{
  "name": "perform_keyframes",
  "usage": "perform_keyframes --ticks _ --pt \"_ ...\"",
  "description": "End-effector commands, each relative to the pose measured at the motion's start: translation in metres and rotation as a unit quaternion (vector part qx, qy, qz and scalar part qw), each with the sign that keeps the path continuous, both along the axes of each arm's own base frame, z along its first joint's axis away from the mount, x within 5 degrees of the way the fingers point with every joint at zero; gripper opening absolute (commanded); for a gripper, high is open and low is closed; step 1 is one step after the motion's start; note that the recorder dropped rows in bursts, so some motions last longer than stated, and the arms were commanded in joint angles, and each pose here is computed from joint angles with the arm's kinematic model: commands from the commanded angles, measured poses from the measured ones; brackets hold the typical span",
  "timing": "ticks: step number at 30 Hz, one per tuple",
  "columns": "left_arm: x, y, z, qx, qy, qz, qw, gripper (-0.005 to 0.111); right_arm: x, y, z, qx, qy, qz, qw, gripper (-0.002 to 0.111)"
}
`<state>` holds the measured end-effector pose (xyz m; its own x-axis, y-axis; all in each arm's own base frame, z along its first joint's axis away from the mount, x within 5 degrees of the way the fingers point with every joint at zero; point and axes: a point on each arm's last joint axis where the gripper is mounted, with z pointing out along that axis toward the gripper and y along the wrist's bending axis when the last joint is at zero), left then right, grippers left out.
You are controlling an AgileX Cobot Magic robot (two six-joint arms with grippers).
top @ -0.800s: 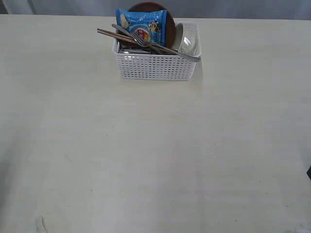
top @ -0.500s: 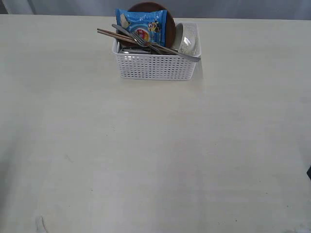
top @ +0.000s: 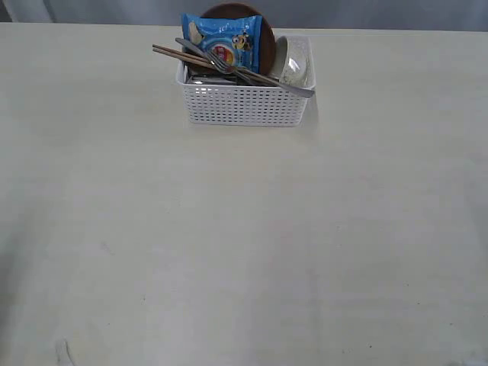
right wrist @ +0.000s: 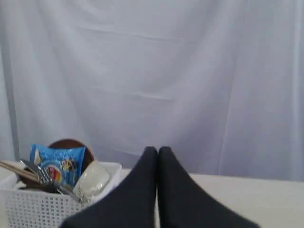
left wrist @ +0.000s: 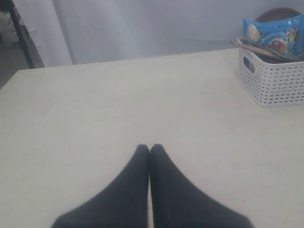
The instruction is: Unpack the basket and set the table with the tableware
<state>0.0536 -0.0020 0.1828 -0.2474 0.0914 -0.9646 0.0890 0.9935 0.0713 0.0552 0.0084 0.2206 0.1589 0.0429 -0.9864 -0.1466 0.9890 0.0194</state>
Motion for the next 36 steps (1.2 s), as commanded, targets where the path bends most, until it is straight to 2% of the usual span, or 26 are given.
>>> perform_keyframes --ticks 1,4,5,7,10,12,14,16,17,18,20,23,25,30,36 --pt "0.000 0.000 -0.001 0.000 0.000 -0.002 1.000 0.000 -0.003 0.001 0.010 -0.001 -0.059 0.004 0.998 0.000" --pt "0.000 0.000 -0.001 0.000 0.000 -0.002 1.000 0.000 -0.008 0.002 0.022 0.010 -0.129 0.015 0.991 0.000" --pt "0.000 0.000 -0.001 0.000 0.000 -0.002 1.000 0.000 -0.014 0.003 0.033 0.018 -0.195 0.025 0.980 0.000" --pt "0.000 0.000 -0.001 0.000 0.000 -0.002 1.000 0.000 -0.017 0.003 0.042 0.041 -0.209 0.035 0.976 0.000" --pt "0.000 0.000 -0.001 0.000 0.000 -0.002 1.000 0.000 -0.016 0.000 0.074 0.041 -0.147 0.017 0.988 0.000" --pt "0.000 0.000 -0.001 0.000 0.000 -0.002 1.000 0.000 0.000 0.000 0.115 0.036 -0.098 0.007 0.995 0.000" --pt "0.000 0.000 -0.001 0.000 0.000 -0.002 1.000 0.000 0.031 0.003 0.141 0.032 -0.022 -0.001 0.999 0.000" --pt "0.000 0.000 -0.001 0.000 0.000 -0.002 1.000 0.000 0.081 0.013 0.153 0.014 0.110 0.003 0.994 0.000" --pt "0.000 0.000 -0.001 0.000 0.000 -0.002 1.000 0.000 0.102 0.020 0.159 0.004 0.164 0.008 0.986 0.000" --pt "0.000 0.000 -0.001 0.000 0.000 -0.002 1.000 0.000 0.131 0.033 0.150 -0.027 0.262 0.016 0.965 0.000" --pt "0.000 0.000 -0.001 0.000 0.000 -0.002 1.000 0.000 0.173 0.062 0.137 -0.097 0.415 0.033 0.904 0.000" --pt "0.000 0.000 -0.001 0.000 0.000 -0.002 1.000 0.000 0.206 0.094 0.118 -0.178 0.522 0.054 0.833 0.000" --pt "0.000 0.000 -0.001 0.000 0.000 -0.002 1.000 0.000 0.224 0.113 0.112 -0.203 0.548 0.064 0.809 0.000" --pt "0.000 0.000 -0.001 0.000 0.000 -0.002 1.000 0.000 0.253 0.150 0.110 -0.212 0.545 0.090 0.806 0.000" --pt "0.000 0.000 -0.001 0.000 0.000 -0.002 1.000 0.000 0.273 0.178 0.101 -0.276 0.527 0.148 0.790 0.000"
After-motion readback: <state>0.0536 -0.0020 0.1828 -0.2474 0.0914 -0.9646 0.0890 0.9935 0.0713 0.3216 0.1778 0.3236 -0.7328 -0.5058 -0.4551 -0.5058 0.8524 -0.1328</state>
